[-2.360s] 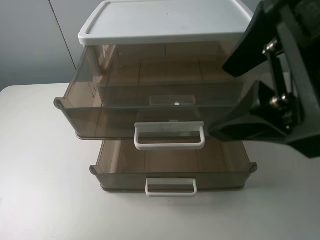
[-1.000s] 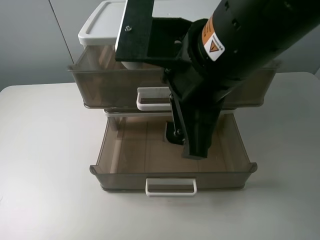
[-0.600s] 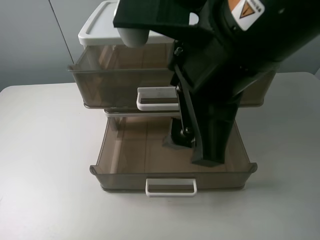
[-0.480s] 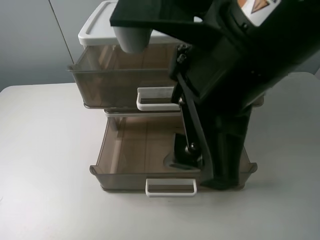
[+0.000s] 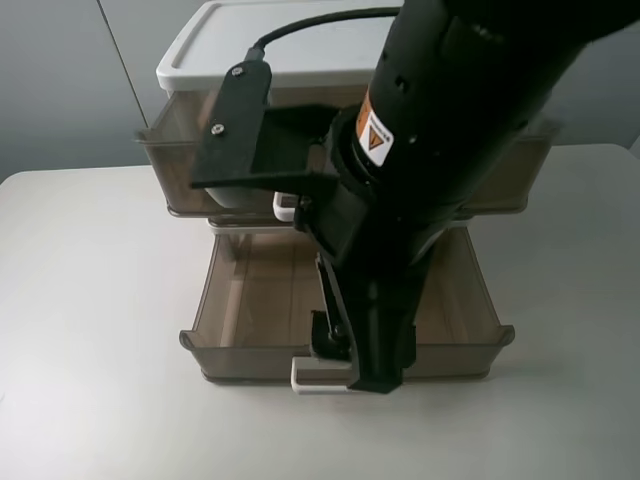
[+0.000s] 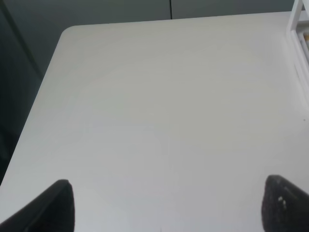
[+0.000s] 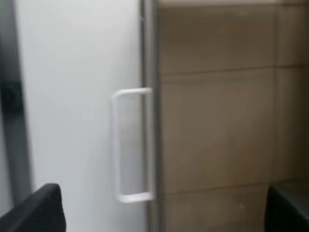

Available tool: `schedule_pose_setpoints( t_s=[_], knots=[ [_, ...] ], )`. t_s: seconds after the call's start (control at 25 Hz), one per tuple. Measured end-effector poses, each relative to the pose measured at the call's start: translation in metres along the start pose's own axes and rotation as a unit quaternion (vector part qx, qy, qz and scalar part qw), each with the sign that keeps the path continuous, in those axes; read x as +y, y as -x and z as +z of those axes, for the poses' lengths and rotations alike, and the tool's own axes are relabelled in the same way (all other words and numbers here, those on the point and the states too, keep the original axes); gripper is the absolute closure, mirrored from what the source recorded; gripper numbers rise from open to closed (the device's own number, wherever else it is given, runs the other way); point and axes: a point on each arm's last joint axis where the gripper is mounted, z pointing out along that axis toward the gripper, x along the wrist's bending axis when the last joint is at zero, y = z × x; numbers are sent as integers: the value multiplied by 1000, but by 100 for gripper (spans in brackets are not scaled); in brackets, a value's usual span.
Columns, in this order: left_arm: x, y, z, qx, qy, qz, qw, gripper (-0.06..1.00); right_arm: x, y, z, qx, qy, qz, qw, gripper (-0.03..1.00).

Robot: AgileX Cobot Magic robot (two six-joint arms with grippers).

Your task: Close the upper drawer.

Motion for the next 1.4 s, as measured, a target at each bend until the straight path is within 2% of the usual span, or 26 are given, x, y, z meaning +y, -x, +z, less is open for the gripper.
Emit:
schedule_pose_setpoints(
  t_s=[0.52, 0.88, 1.04, 1.24, 1.32, 1.4],
  knots=[
    [0, 0, 0, 0, 0, 0, 1000, 20, -10, 65, 18, -103, 40, 26, 994, 34],
    [0, 0, 0, 0, 0, 0, 1000, 20, -10, 70, 26, -101, 50, 35, 993, 34],
    [0, 0, 0, 0, 0, 0, 1000, 20, -8, 62, 5, -84, 40, 44, 995, 34],
    [0, 0, 0, 0, 0, 0, 1000, 20, -15, 38, -52, -6, 47, 121, 991, 34],
    [0, 0, 0, 0, 0, 0, 1000, 20, -26, 35, -70, 1, 54, 164, 985, 34],
    [0, 0, 0, 0, 0, 0, 1000, 20, -44, 41, -90, -15, 75, 211, 975, 34]
  ],
)
